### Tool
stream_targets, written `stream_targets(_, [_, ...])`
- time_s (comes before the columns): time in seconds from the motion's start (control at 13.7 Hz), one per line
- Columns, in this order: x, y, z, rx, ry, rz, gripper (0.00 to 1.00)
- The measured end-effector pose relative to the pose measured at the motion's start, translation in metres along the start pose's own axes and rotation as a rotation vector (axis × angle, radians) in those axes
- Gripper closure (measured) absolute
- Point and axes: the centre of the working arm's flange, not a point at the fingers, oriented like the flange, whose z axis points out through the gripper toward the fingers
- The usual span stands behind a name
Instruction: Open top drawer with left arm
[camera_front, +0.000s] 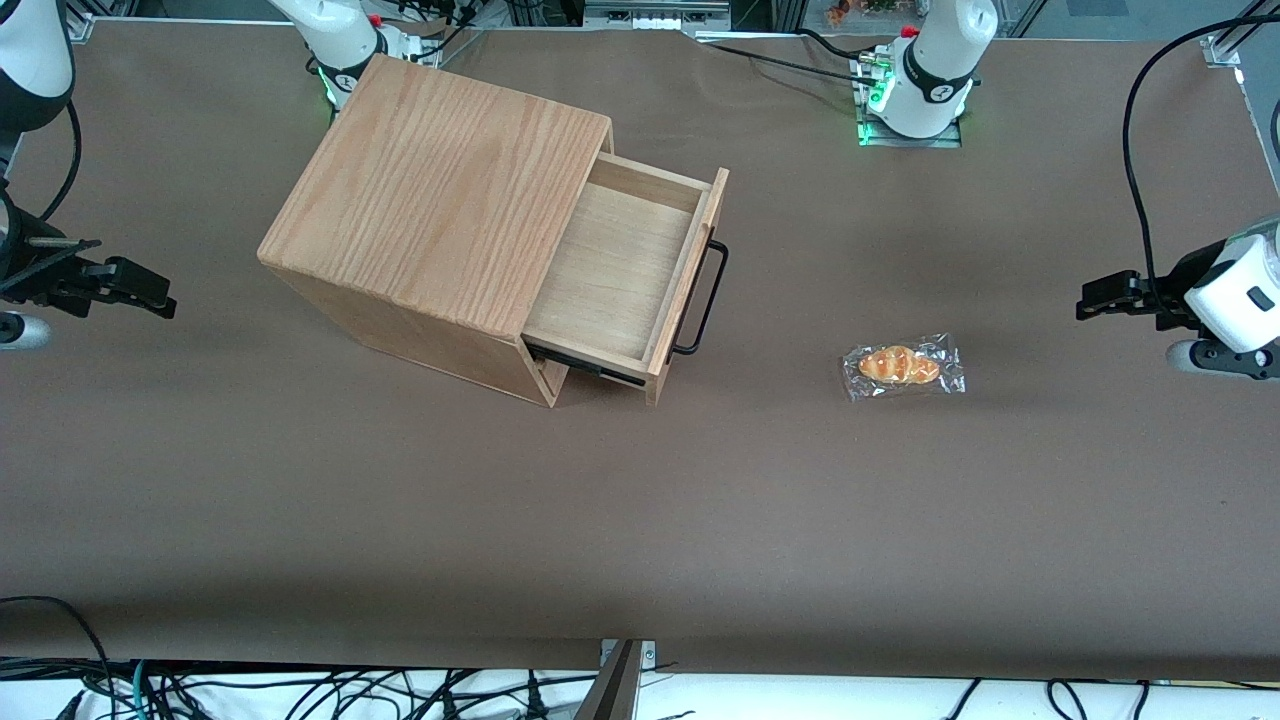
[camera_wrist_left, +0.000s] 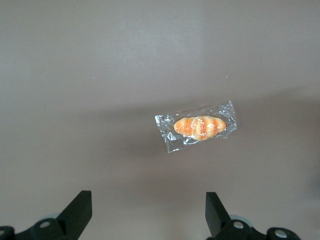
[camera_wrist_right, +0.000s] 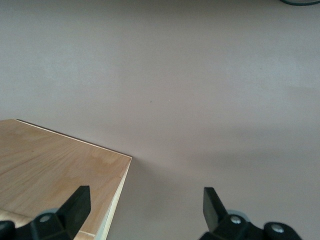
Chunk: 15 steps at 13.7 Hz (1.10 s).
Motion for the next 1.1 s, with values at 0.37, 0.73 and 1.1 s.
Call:
stream_targets(0.37, [-0.003, 0.007, 0.002, -0.006, -0.032, 0.011, 0.00])
stream_targets(0.73, [-0.003, 0.011, 0.002, -0.006, -0.034, 0.018, 0.00])
stream_targets(1.1, [-0.003, 0.012, -0.001, -0.031, -0.026, 0.015, 0.00])
